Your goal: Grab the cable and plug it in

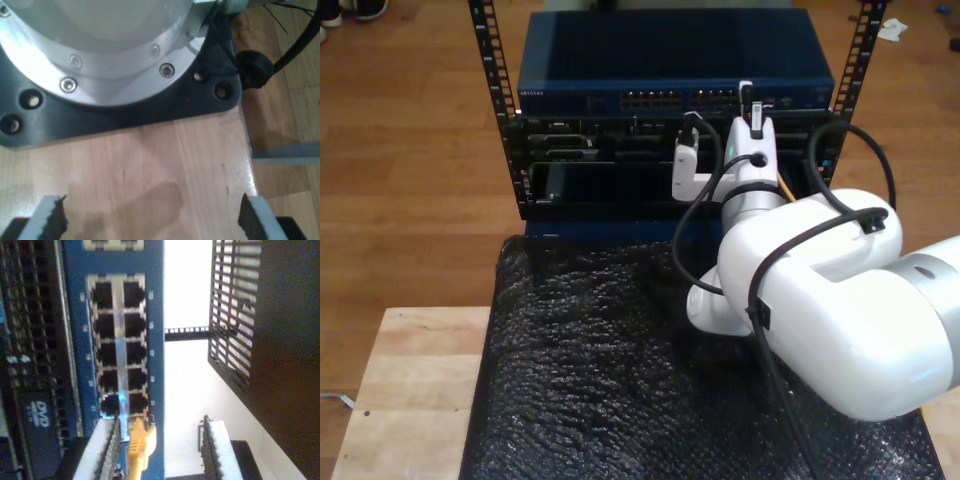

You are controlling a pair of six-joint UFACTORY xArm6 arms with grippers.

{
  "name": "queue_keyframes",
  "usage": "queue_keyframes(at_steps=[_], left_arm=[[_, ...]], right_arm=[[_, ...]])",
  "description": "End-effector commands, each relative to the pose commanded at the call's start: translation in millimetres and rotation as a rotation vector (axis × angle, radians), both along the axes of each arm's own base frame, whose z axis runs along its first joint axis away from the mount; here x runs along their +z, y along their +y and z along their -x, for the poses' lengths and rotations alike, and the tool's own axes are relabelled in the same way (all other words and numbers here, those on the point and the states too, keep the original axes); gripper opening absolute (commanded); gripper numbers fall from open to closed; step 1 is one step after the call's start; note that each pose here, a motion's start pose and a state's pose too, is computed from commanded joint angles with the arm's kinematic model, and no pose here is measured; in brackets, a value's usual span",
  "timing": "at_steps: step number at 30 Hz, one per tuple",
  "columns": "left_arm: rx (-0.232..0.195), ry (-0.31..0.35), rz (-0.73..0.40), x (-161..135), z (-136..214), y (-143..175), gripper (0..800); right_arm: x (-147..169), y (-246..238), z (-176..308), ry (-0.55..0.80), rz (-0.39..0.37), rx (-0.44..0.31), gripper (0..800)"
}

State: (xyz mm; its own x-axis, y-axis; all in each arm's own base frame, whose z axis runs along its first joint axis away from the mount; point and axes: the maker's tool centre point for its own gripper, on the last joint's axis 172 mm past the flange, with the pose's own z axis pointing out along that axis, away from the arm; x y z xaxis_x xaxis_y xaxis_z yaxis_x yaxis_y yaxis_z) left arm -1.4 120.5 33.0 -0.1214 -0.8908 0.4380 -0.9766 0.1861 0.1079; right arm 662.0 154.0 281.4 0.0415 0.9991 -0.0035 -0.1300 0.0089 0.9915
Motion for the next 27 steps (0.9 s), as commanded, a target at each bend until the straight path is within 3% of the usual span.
queue_keyframes(at_steps=[6,18,27], left_arm=[[-0.001,0.001,0.0,0,0,0,800],[0.0,0.0,0.0,0,0,0,800],[0.0,0.0,0.0,0,0,0,800]], right_arm=[[9,1,10,0.038,-0.002,0.016,439],[18,-6,24,0.251,-0.035,0.069,627],[39,-37,39,0.425,-0.094,0.093,674]])
